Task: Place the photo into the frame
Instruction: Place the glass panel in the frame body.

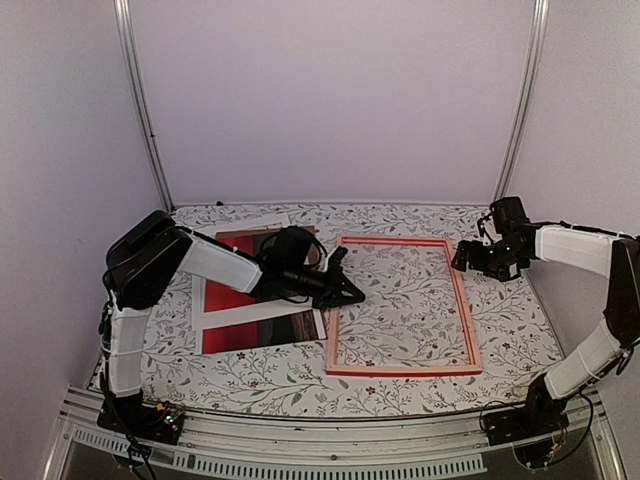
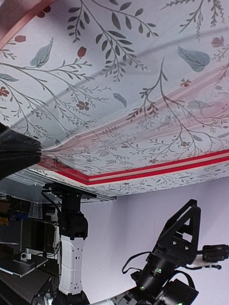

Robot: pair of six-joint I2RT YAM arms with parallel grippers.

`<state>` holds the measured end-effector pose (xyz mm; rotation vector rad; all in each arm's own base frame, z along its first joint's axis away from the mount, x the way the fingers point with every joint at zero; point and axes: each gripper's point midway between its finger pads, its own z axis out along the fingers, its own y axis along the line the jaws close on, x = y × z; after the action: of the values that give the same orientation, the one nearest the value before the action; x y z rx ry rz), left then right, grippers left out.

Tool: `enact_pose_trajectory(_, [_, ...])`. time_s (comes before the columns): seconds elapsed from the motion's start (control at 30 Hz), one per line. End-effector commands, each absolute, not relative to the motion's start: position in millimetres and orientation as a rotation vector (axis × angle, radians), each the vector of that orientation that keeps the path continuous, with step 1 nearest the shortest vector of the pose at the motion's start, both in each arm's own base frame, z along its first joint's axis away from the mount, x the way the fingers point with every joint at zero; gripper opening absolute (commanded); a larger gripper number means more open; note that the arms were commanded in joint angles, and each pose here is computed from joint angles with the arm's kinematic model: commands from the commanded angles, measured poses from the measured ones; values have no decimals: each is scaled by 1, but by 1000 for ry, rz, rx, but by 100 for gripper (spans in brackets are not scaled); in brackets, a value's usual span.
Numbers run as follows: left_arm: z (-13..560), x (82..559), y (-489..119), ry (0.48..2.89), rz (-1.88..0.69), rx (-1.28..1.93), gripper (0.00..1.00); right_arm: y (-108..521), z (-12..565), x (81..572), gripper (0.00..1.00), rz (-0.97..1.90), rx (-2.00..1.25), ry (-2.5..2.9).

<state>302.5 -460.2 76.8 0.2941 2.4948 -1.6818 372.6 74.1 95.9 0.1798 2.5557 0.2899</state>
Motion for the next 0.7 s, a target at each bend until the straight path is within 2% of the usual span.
enact_pose_trajectory(0.0, [84,312,-461,2458,-1666,318,5,70,107,376,99,266,172,2531])
enact_pose_trajectory(0.2, [78,311,-460,2466,-1646,315,5,72,101,374,99,277,173,2547])
enact_pose_trajectory(0.67, [68,305,-466,2495,-1605,336,22,75,86,367,99,305,169,2575])
